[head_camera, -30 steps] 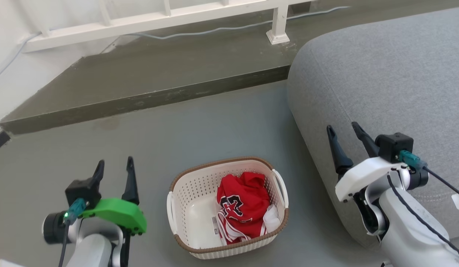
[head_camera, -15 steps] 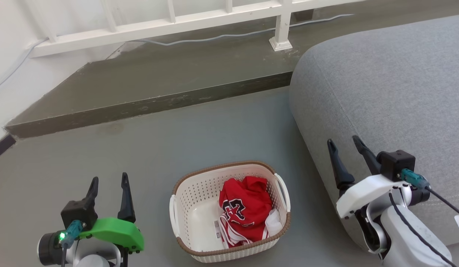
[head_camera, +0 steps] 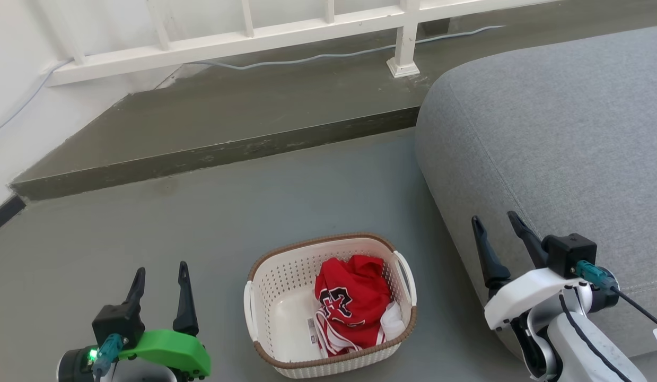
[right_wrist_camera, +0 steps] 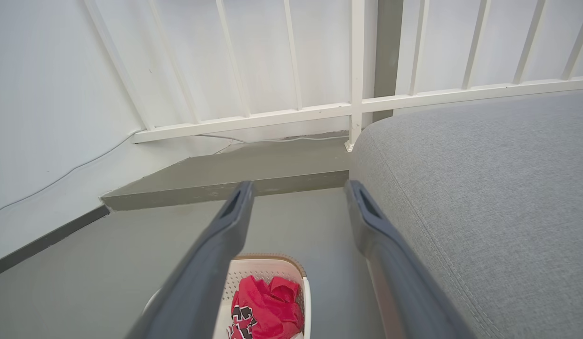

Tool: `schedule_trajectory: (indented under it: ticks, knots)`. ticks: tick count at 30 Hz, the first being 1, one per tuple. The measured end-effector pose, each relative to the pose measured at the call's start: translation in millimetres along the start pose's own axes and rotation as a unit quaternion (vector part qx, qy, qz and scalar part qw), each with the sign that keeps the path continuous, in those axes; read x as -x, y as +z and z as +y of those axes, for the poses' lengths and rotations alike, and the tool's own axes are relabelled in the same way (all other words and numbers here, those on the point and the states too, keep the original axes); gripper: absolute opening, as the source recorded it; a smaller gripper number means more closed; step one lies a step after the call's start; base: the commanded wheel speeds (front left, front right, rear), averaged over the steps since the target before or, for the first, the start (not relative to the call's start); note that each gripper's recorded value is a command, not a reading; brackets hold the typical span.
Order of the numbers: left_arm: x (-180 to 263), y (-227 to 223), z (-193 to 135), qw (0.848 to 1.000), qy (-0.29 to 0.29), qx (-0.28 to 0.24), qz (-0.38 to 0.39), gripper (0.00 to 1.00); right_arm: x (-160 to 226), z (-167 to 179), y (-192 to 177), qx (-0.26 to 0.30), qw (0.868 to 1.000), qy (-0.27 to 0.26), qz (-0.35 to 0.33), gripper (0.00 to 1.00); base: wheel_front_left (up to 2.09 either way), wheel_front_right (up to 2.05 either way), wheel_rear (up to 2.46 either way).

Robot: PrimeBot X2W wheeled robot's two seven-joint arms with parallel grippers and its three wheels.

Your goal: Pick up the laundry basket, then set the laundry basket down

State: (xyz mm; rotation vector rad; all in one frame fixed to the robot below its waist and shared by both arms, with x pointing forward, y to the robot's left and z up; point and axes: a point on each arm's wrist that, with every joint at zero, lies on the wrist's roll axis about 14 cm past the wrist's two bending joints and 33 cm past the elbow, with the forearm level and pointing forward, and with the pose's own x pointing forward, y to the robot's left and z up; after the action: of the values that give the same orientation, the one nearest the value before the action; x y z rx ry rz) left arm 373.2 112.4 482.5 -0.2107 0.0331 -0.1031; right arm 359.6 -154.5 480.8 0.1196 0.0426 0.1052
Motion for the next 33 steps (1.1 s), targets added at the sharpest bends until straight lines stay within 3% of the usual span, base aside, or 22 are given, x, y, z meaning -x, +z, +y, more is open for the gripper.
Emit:
schedule_trajectory:
  ticks: [23, 24, 33]
  knots:
    - [10, 6, 1, 1.0, 0.006, -0.006, -0.013, 1.0, 6, -1, 4, 0.003, 1.0, -0.004, -0.011, 1.0, 0.0, 0.0, 0.0]
    - [11, 5, 1, 1.0, 0.006, -0.006, -0.011, 0.0, 6, 0, 4, 0.003, 1.0, -0.004, -0.01, 0.0, 0.0, 0.0, 0.0]
    - [18, -15, 3, 1.0, 0.013, 0.01, 0.022, 0.0, 17, 0, -22, -0.021, 0.999, -0.017, 0.027, 0.0, 0.0, 0.0, 0.0]
